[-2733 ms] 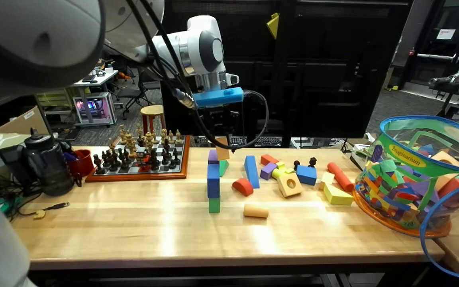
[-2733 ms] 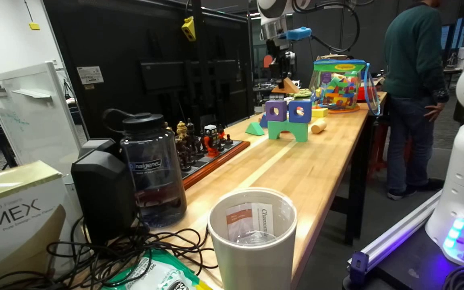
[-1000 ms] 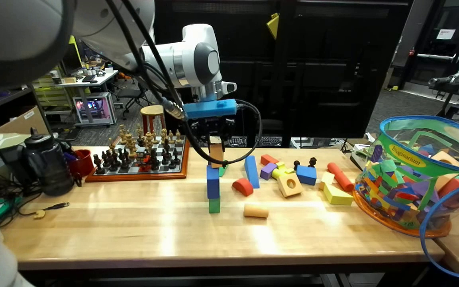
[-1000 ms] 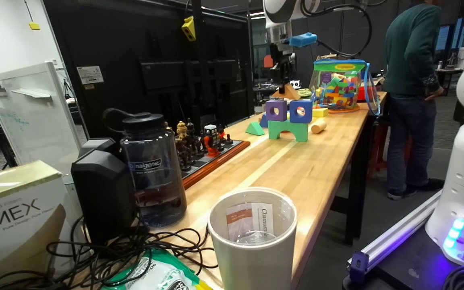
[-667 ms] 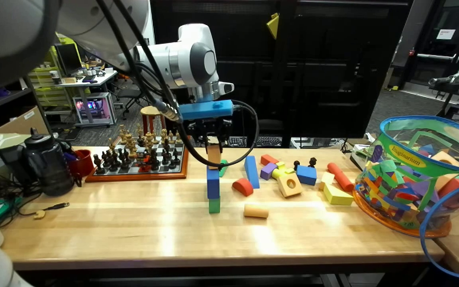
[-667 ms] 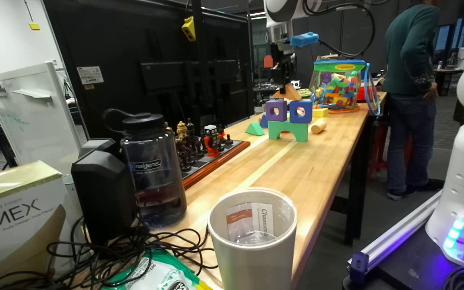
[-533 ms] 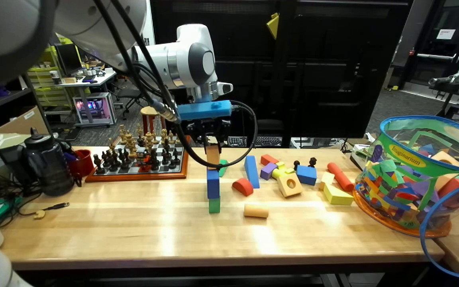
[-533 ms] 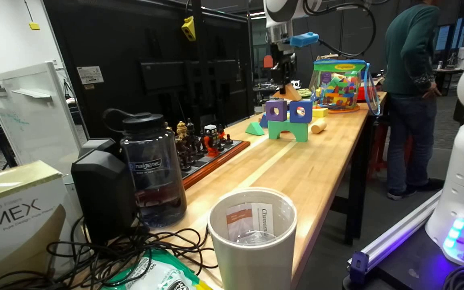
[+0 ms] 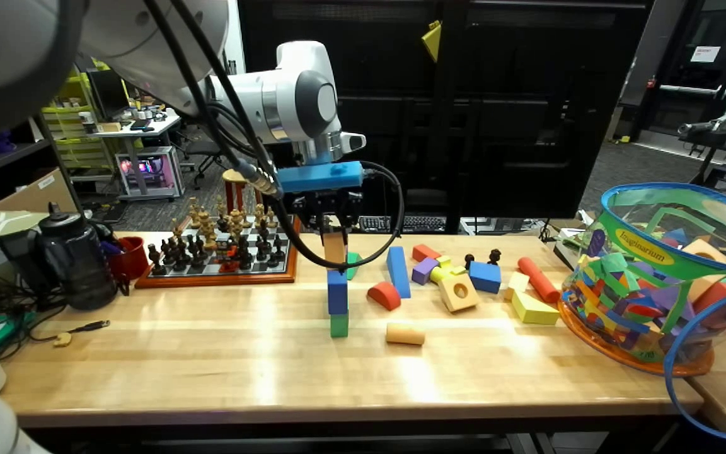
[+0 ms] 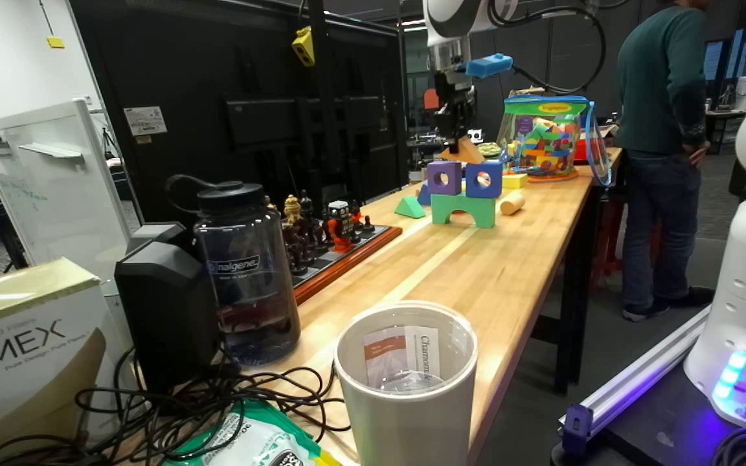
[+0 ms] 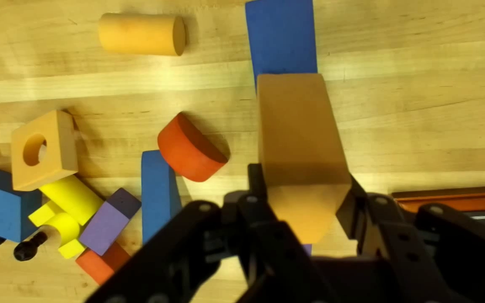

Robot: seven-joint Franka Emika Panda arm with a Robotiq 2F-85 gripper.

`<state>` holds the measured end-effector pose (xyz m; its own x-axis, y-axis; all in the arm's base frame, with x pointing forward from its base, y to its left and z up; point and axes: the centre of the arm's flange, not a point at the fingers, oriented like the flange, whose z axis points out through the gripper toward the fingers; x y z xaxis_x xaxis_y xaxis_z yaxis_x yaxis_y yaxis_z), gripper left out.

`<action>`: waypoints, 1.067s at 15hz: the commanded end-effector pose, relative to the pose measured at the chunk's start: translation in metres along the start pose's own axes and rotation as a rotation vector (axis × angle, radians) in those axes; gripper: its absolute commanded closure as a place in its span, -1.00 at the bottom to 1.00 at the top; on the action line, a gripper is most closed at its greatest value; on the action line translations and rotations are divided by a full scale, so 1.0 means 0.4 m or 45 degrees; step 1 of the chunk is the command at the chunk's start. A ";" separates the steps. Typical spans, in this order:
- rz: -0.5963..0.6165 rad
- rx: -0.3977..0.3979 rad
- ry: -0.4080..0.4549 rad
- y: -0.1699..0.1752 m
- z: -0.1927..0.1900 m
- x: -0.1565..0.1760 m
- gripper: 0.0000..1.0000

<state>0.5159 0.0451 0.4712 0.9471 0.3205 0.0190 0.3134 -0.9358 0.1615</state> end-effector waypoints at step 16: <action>0.017 0.014 0.022 0.016 -0.004 -0.007 -0.98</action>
<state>0.5180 0.0391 0.4689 0.9504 0.3104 0.0215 0.3032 -0.9395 0.1595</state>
